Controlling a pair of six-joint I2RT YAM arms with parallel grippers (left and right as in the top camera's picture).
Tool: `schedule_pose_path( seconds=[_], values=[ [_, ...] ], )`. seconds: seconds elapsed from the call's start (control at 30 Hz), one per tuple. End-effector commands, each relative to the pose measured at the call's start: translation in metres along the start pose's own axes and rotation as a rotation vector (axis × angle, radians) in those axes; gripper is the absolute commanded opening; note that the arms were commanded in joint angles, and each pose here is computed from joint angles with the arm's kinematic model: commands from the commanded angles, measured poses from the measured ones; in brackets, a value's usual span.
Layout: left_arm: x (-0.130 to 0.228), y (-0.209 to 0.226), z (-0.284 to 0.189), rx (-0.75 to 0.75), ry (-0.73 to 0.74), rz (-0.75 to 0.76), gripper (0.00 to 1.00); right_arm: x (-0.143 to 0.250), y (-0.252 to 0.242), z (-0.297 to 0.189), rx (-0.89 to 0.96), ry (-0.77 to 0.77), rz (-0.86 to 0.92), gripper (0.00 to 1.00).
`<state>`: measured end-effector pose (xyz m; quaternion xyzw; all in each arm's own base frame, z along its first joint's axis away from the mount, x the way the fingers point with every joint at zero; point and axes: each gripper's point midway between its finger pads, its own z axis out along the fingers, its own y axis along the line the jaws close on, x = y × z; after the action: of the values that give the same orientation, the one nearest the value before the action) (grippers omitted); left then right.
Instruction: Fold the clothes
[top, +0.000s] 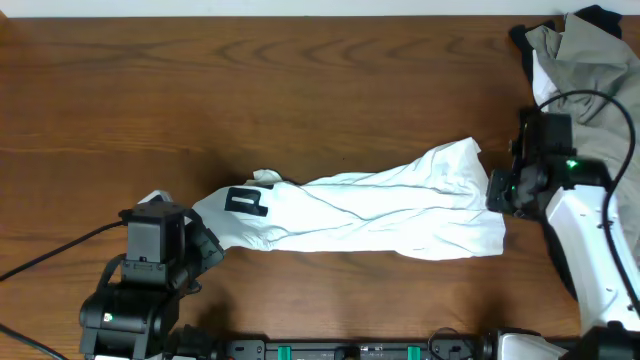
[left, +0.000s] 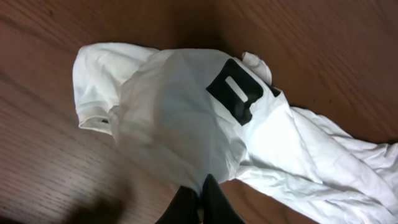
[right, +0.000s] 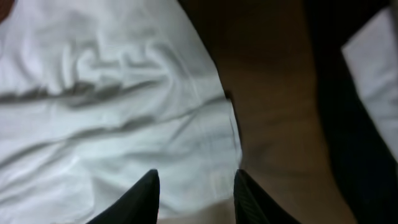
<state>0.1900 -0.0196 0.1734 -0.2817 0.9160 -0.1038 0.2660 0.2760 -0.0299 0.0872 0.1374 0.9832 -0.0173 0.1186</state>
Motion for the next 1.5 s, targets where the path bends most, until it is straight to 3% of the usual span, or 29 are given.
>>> schedule_pose_path(
  seconds=[0.0, 0.47, 0.93, 1.1, 1.47],
  values=[
    [-0.004, -0.002, -0.004, 0.011, -0.015, -0.004, 0.06, 0.01, -0.011, 0.019, 0.043, -0.002, 0.048, 0.37],
    [-0.004, -0.002, -0.004, 0.01, -0.015, -0.004, 0.06, 0.01, -0.021, 0.059, 0.083, -0.128, 0.112, 0.39],
    [-0.004, -0.002, -0.004, 0.01, -0.015, -0.004, 0.06, 0.022, -0.023, 0.074, 0.089, -0.102, 0.124, 0.42],
    [-0.004, -0.002, -0.004, 0.01, -0.015, -0.004, 0.06, 0.034, -0.021, 0.09, 0.09, -0.028, 0.117, 0.42],
    [-0.004, -0.002, -0.004, 0.011, -0.015, -0.004, 0.06, 0.036, -0.019, 0.096, 0.083, -0.006, 0.119, 0.28]
  ],
)
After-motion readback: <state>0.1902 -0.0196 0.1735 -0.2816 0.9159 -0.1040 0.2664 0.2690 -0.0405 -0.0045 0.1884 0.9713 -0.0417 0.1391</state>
